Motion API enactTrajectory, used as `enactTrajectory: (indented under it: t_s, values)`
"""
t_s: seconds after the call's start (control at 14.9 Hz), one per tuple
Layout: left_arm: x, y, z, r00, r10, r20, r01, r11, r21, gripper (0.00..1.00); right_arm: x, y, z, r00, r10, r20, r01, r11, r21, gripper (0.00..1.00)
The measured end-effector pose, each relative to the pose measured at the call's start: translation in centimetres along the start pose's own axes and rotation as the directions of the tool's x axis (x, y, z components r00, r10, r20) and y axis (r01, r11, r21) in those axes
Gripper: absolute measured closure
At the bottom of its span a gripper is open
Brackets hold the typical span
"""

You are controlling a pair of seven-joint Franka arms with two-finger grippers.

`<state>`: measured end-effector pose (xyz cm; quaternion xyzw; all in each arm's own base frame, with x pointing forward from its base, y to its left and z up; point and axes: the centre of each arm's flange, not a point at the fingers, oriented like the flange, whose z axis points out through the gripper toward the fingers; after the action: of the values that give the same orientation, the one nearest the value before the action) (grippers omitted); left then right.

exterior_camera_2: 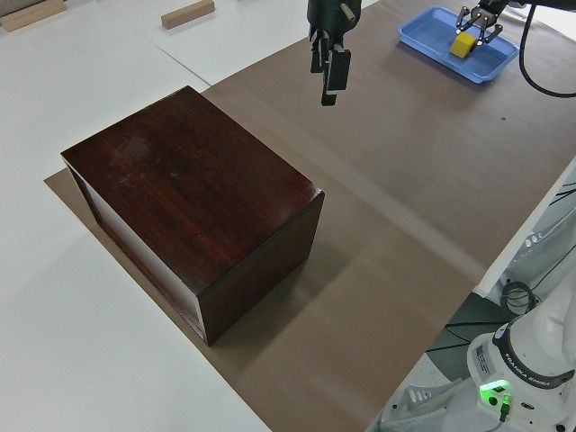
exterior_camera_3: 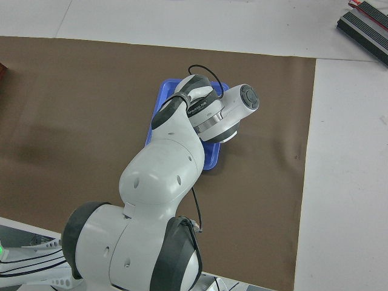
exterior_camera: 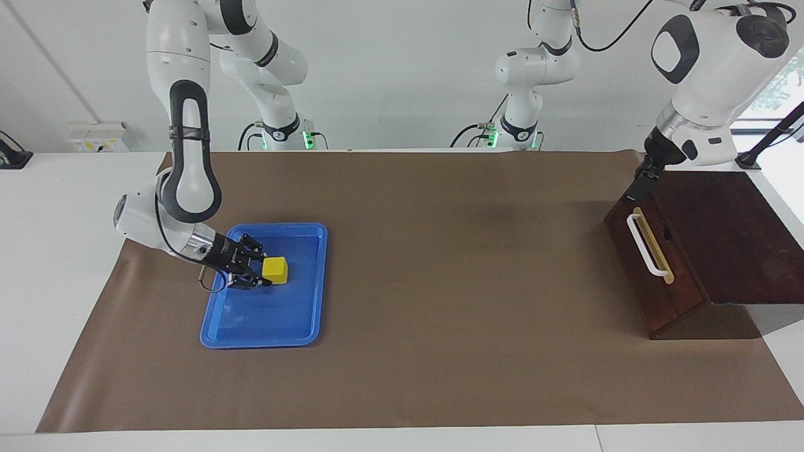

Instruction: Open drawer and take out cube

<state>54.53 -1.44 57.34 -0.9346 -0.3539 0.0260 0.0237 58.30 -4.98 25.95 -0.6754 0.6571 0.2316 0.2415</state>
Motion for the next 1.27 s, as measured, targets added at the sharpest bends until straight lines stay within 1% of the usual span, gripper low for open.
enactTrajectory:
  t_s: [0.07,0.13,0.27,0.34,0.4,0.47,0.54,0.6,0.67,0.8,1.01,1.14,1.21,1.27]
  values:
    - [-0.8,0.5,-0.1,0.997,0.073,0.007,-0.073,0.997,0.007,0.0,0.0,0.0,0.0,1.0,0.0,0.0,0.0,1.0,0.001,0.19]
    - [-1.4,0.8,-0.1,0.989,0.146,0.017,-0.147,0.989,0.015,0.0,-0.1,-0.1,-0.2,1.0,0.001,0.0,-0.001,1.0,0.004,0.19]
    - [-2.2,1.1,0.2,0.957,0.288,0.043,-0.289,0.957,0.028,0.0,-0.5,-0.6,-0.8,1.0,0.007,0.007,-0.007,1.0,0.008,0.18]
    - [-2.3,1.2,0.1,0.935,0.352,0.048,-0.354,0.935,0.021,0.0,-1.0,-1.0,-1.4,1.0,0.011,0.016,-0.011,1.0,0.007,0.15]
    - [-2.3,1.2,0.0,0.91,0.411,0.05,-0.412,0.911,0.005,0.0,-1.8,-1.4,-2.0,1.0,0.014,0.026,-0.014,1.0,0.005,0.15]
    - [-2.2,1.2,-0.3,0.885,0.463,0.049,-0.463,0.886,-0.014,0.0,-2.6,-1.8,-2.7,0.999,0.015,0.032,-0.015,1.0,0.003,0.11]
    - [-2.0,1.0,-0.6,0.862,0.505,0.045,-0.504,0.863,-0.028,0.0,-3.7,-2.0,-3.6,0.999,0.014,0.034,-0.014,1.0,0.004,0.11]
    - [-1.8,0.8,-0.8,0.841,0.539,0.043,-0.538,0.842,-0.036,0.0,-4.8,-2.2,-4.8,1.0,0.003,0.025,-0.004,1.0,0.004,0.09]
    - [-1.6,0.6,-0.8,0.824,0.565,0.043,-0.564,0.825,-0.04,0.0,-6.2,-2.2,-6.3,1.0,-0.026,-0.005,0.026,1.0,-0.003,0.07]
    - [-1.9,0.8,-0.9,0.798,0.601,0.046,-0.6,0.799,-0.041,0.0,-9.6,-1.7,-9.2,0.988,-0.121,-0.095,0.117,0.992,-0.037,0.0]
    - [-2.1,1.1,-0.9,0.769,0.637,0.048,-0.636,0.771,-0.042,0.0,-14.9,-0.4,-13.4,0.949,-0.254,-0.186,0.235,0.965,-0.119,0.0]
    - [-2.1,1.2,-0.6,0.762,0.645,0.058,-0.643,0.764,-0.042,0.0,-17.4,0.1,-15.8,0.916,-0.335,-0.221,0.303,0.938,-0.169,0.0]
    - [-2.1,1.2,-0.5,0.76,0.647,0.062,-0.646,0.762,-0.042,0.0,-18.5,0.3,-16.7,0.896,-0.382,-0.226,0.344,0.92,-0.189,0.0]
    - [-2.2,1.2,-0.5,0.758,0.649,0.064,-0.648,0.761,-0.042,0.0,-19.6,0.5,-17.6,0.867,-0.44,-0.233,0.395,0.893,-0.214,0.0]
